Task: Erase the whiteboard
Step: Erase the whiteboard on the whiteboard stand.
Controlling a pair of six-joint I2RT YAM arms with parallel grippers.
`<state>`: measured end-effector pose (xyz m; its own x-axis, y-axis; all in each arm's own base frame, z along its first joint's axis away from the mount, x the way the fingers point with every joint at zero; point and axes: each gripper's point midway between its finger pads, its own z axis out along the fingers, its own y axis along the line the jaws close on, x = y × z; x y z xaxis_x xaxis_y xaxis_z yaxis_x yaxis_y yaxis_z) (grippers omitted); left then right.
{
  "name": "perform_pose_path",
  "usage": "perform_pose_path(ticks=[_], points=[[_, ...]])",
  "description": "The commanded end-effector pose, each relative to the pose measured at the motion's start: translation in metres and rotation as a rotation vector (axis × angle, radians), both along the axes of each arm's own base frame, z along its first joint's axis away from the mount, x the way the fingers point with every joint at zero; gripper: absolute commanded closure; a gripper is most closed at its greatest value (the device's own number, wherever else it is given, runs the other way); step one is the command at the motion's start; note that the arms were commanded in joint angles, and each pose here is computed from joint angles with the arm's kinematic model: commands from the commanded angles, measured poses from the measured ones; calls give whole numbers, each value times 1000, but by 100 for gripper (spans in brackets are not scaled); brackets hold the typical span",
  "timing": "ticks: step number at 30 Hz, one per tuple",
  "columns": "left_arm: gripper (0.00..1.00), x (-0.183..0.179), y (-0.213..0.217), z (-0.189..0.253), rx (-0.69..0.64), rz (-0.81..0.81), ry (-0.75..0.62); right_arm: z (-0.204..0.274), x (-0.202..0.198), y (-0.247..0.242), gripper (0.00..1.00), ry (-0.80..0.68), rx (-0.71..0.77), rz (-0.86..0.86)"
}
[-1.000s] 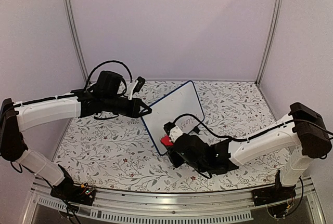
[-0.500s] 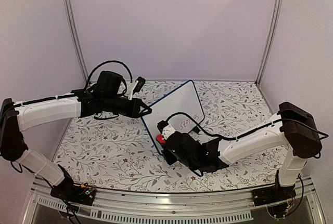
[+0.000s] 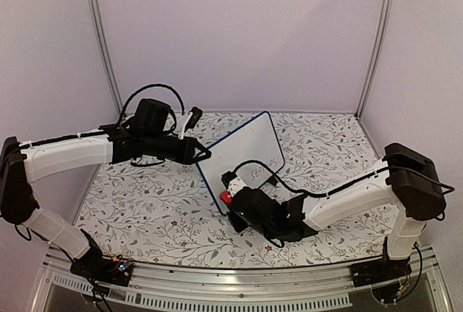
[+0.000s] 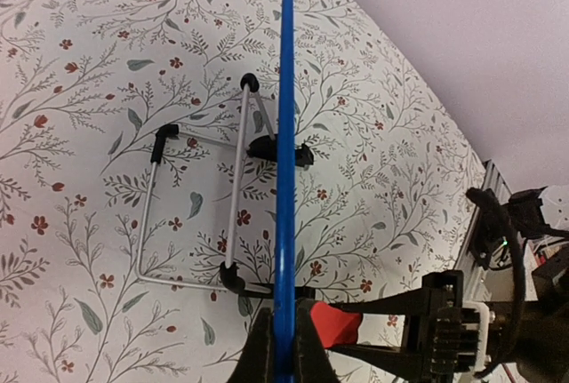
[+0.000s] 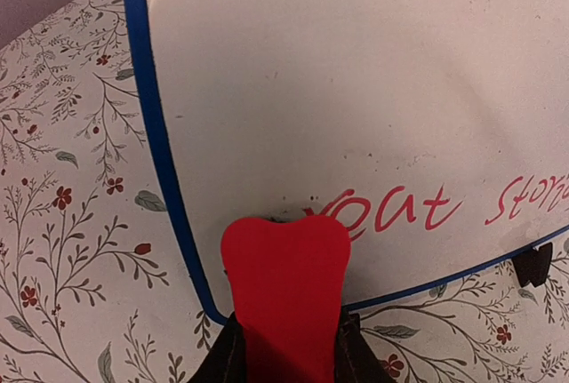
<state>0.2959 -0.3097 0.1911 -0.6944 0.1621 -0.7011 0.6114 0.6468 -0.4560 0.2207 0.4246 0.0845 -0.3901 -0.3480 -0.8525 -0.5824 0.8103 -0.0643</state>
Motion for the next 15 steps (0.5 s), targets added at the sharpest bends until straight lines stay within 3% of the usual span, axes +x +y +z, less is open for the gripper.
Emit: perform_pose_path(ticks=[1,15], points=[[100,2,-3,6,-32,0,1,-36,4,-21,77,50,-80,-37],[100,2,-3,6,-32,-2,3,-42,-1,-28,77,84,-67,-40]])
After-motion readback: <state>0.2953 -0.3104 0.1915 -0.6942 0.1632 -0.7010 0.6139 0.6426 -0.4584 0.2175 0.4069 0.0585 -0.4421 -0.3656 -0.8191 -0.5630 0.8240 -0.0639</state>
